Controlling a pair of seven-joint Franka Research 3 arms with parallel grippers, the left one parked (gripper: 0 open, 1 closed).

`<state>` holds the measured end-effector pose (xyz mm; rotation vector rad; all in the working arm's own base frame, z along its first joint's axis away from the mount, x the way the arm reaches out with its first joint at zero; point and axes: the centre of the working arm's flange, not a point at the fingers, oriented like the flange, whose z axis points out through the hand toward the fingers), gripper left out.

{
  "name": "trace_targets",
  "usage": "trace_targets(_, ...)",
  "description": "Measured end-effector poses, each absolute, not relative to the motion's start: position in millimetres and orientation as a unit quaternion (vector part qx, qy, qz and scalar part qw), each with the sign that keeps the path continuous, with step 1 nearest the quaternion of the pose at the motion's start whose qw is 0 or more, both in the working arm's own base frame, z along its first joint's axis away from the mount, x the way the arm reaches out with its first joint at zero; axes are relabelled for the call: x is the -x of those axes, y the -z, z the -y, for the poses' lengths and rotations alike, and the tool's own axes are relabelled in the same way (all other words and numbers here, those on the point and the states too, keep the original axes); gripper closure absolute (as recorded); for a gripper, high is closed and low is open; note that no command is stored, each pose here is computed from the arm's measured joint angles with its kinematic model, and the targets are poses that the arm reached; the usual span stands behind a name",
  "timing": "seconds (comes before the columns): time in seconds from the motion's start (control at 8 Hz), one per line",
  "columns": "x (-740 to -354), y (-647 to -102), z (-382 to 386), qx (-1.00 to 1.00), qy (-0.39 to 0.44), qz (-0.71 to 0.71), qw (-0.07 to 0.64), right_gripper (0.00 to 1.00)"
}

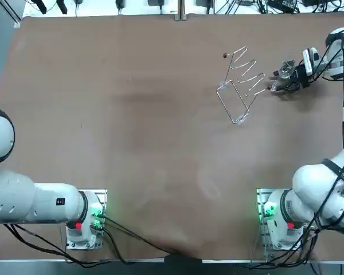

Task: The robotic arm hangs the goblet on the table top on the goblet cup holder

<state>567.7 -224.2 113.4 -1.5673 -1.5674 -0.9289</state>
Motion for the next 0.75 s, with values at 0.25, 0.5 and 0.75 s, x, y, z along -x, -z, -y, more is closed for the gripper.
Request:
trace_targets(0.25,-567.8,-113.4,224.3,0.608,0.361,0.608,0.360,0.20)
trace_targets(0.5,-567.7,-113.5,224.7,0.609,0.361,0.608,0.360,0.46)
trace_targets(0.75,-566.6,-113.4,227.2,0.610,0.362,0.607,0.359,0.62)
